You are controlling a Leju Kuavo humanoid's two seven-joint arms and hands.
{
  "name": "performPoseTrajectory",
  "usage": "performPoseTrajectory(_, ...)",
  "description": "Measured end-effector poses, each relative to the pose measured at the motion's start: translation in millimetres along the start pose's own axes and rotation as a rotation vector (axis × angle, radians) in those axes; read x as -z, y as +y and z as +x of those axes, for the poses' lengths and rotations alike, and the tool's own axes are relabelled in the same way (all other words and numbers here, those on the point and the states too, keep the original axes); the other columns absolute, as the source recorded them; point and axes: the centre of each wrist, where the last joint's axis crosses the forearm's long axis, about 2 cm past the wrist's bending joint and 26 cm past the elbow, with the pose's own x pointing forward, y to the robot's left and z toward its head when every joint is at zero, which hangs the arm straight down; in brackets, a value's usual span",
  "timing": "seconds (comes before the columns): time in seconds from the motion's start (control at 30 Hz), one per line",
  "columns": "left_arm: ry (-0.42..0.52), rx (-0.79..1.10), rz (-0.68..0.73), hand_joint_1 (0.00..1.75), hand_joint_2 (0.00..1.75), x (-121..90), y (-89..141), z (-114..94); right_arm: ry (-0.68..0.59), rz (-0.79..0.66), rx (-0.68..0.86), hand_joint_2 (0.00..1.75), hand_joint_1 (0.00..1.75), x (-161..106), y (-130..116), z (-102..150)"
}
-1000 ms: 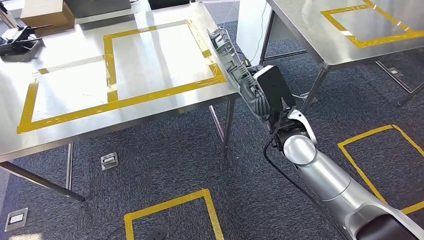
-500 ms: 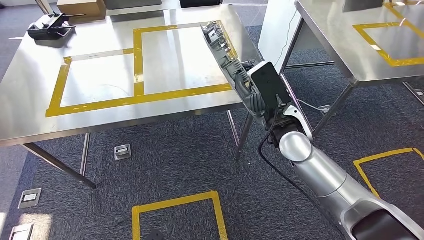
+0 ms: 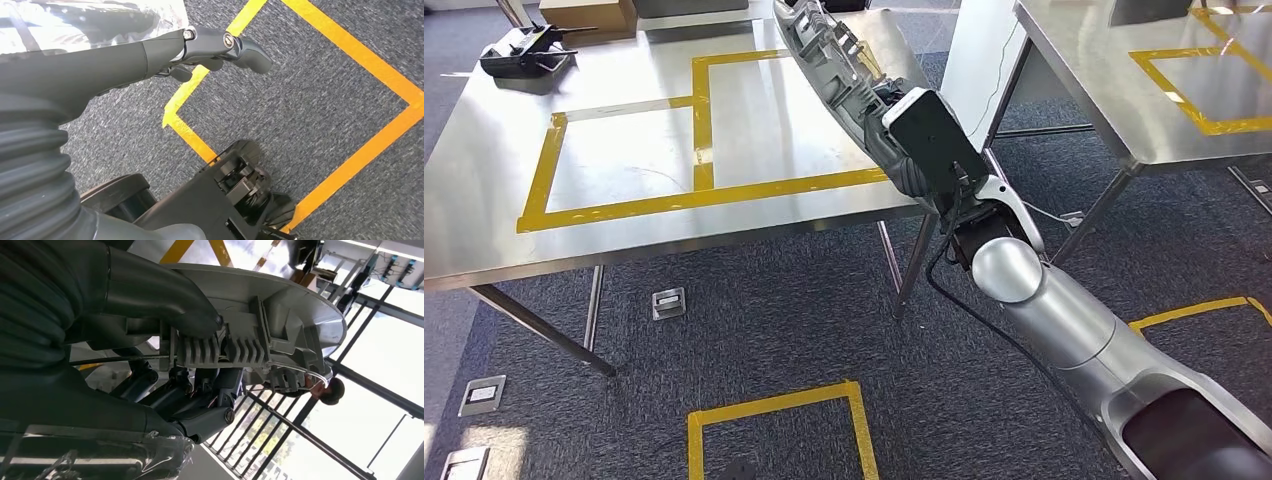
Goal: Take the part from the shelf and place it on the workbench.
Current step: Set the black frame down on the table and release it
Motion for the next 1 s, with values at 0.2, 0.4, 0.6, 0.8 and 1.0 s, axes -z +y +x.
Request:
performPoseTrajectory(0.2, -0.005, 0.009, -0.005, 0.00, 1.75, 0.2, 0.3, 0.4, -0.066, 0.033, -0.004, 1.75, 1.75, 7.6, 5.6, 14.8)
performPoseTrajectory(0.4, -0.008, 0.010, -0.009, 0.00, 1.75, 0.8, 1.2, 2.2, -0.098, 0.078, 0.002, 1.75, 1.75, 8.3, 18.1, 21.6)
performPoseTrajectory(0.6, -0.007, 0.012, -0.010, 0.00, 1.75, 0.8, 1.4, 1.9, -0.111, 0.103, 0.010, 1.75, 1.75, 7.6, 26.1, 24.5)
performPoseTrajectory(0.8, -0.014, 0.016, -0.010, 0.00, 1.75, 1.7, 2.4, 4.8, -0.115, 0.109, 0.011, 1.75, 1.75, 6.8, 27.4, 23.1)
performPoseTrajectory(1.0, -0.015, 0.018, -0.007, 0.00, 1.75, 2.3, 3.9, 5.7, -0.110, 0.113, 0.009, 1.75, 1.75, 5.5, 29.1, 21.5)
